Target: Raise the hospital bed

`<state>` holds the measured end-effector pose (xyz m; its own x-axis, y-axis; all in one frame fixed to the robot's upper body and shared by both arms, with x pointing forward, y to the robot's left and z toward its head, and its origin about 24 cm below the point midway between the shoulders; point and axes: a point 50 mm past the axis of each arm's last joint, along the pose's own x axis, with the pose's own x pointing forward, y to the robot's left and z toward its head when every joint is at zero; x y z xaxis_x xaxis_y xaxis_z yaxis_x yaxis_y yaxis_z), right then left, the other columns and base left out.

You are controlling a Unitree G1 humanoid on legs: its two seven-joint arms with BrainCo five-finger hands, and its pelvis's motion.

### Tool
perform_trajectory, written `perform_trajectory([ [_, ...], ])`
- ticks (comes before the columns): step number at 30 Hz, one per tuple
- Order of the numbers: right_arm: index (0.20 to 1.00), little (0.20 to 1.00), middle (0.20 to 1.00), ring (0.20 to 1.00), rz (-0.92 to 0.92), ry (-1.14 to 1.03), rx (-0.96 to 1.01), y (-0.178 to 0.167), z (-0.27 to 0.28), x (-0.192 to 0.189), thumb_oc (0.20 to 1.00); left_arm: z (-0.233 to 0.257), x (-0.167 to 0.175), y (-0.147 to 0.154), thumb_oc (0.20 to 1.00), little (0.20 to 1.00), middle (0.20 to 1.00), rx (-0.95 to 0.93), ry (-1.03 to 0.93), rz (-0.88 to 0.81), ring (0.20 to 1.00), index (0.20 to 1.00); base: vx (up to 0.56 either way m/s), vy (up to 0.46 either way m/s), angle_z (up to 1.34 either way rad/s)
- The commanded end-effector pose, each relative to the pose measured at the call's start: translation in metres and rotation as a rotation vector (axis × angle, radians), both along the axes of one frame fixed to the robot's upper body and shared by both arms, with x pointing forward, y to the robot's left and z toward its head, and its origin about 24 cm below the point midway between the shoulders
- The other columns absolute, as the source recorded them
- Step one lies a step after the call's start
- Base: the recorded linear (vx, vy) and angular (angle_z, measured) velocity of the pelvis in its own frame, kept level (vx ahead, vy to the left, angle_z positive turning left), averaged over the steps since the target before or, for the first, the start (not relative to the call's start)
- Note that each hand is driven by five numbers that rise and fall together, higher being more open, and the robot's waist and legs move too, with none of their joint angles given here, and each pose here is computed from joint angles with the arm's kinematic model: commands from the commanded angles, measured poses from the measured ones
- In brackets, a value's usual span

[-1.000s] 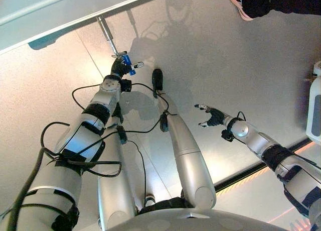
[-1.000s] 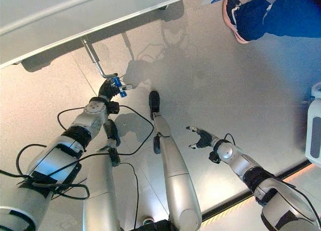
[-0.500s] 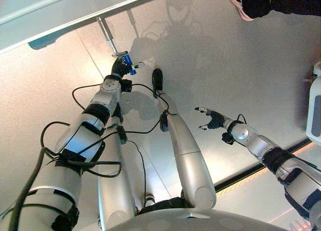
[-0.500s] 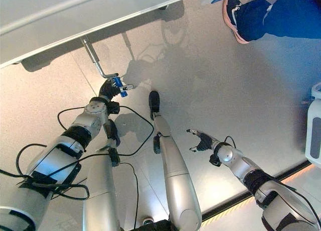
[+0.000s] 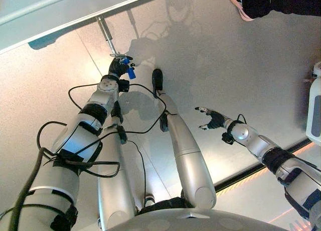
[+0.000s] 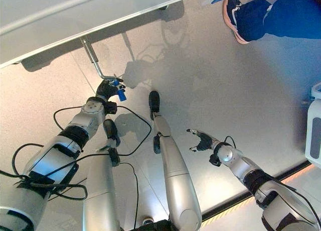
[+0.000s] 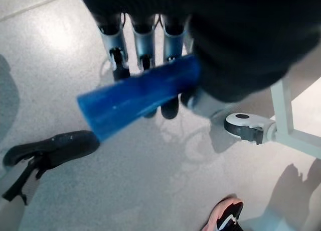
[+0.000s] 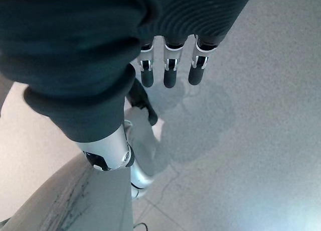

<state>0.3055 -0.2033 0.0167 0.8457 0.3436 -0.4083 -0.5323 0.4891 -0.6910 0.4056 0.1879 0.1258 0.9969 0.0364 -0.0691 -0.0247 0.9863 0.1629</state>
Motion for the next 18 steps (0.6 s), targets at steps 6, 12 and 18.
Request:
perform_trajectory([
  [6, 1.000, 1.000, 1.000, 1.000, 0.032, 0.022, -0.030, -0.010, -0.003, -0.016, 1.000, -0.011, -0.013, -0.007, 0.200, 0.200, 0.200, -0.028, -0.039, -0.099, 0.200, 0.200, -0.02, 0.074, -0.01],
  [12, 1.000, 1.000, 1.000, 1.000, 0.064, 0.048, -0.039, -0.004, -0.006, -0.016, 1.000, -0.021, -0.016, 0.007, 0.200, 0.200, 0.200, -0.032, -0.002, -0.056, 0.200, 0.200, -0.02, 0.133, -0.13],
  [18, 1.000, 1.000, 1.000, 1.000, 0.080, 0.058, -0.056, -0.002, -0.008, -0.017, 1.000, -0.018, -0.015, 0.008, 0.200, 0.200, 0.200, -0.037, -0.008, -0.047, 0.200, 0.200, -0.01, 0.043, -0.11],
])
